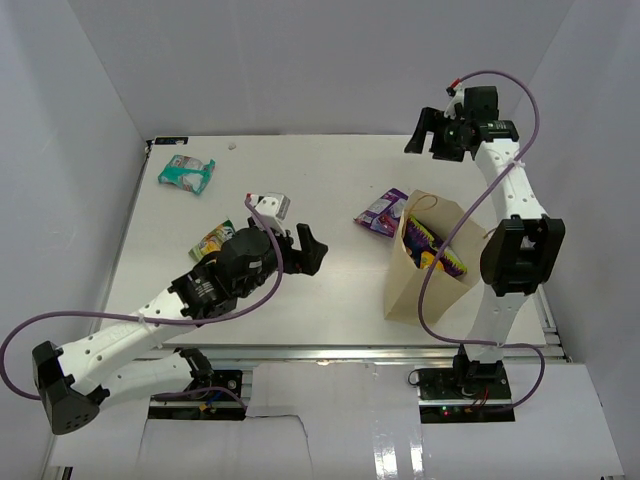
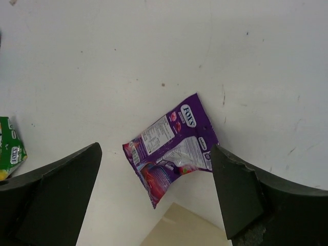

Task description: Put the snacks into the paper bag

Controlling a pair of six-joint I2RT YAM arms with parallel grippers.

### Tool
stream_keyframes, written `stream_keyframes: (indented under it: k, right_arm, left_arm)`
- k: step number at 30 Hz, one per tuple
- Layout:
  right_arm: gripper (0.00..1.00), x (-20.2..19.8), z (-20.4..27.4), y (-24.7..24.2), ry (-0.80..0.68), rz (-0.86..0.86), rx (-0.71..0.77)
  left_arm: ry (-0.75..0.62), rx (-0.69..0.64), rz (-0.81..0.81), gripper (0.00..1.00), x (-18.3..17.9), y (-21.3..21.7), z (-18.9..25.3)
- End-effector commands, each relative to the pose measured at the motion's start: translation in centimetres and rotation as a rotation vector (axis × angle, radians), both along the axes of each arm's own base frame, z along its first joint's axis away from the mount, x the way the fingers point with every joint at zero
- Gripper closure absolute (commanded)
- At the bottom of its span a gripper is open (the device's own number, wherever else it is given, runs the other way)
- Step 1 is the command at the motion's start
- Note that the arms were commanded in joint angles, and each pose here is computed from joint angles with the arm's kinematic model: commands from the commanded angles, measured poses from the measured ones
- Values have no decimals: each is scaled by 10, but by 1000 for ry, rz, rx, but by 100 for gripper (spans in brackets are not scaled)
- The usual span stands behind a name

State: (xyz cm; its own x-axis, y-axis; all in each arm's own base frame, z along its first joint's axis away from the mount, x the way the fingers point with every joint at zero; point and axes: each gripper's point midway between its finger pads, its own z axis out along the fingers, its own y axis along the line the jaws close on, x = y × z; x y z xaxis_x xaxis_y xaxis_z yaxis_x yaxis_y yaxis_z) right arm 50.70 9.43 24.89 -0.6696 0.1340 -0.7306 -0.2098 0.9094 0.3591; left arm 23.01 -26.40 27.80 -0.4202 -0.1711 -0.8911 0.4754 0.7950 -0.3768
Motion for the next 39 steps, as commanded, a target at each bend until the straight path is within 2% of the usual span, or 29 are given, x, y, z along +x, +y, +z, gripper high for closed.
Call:
stream_keyframes:
  k: [1,7,11,21,27,31,34,37,38,39]
  right_arm:
    - [8,-10,-22,0,133,-51,70]
    - [9,-48,-94,5,380,-59,107]
    - [9,-64,-121,17,481,-28,162]
    - [10,-66,-159,68,581,37,197]
    - [13,-60,-186,69,623,-5,159]
    - [21,-59,-198,66,637,-34,130]
    - [31,-52,-200,67,617,-41,116]
    - [54,-43,-200,63,579,-64,92]
    - [67,-40,-198,62,567,-63,88]
    - [73,-38,-197,61,554,-61,86]
  left_arm:
    - [0,-36,133,2,6,26,4]
    - [16,2,173,2,13,35,-11]
    - [25,-1,190,2,20,36,-19]
    - [80,15,217,2,26,43,-32]
    - [94,-13,257,2,23,53,-29]
    - [101,-32,281,2,20,59,-28]
    - [105,-41,291,2,18,63,-27]
    - [109,-53,297,2,15,66,-24]
    - [112,-53,298,2,15,66,-25]
    - [116,-63,303,2,14,67,-25]
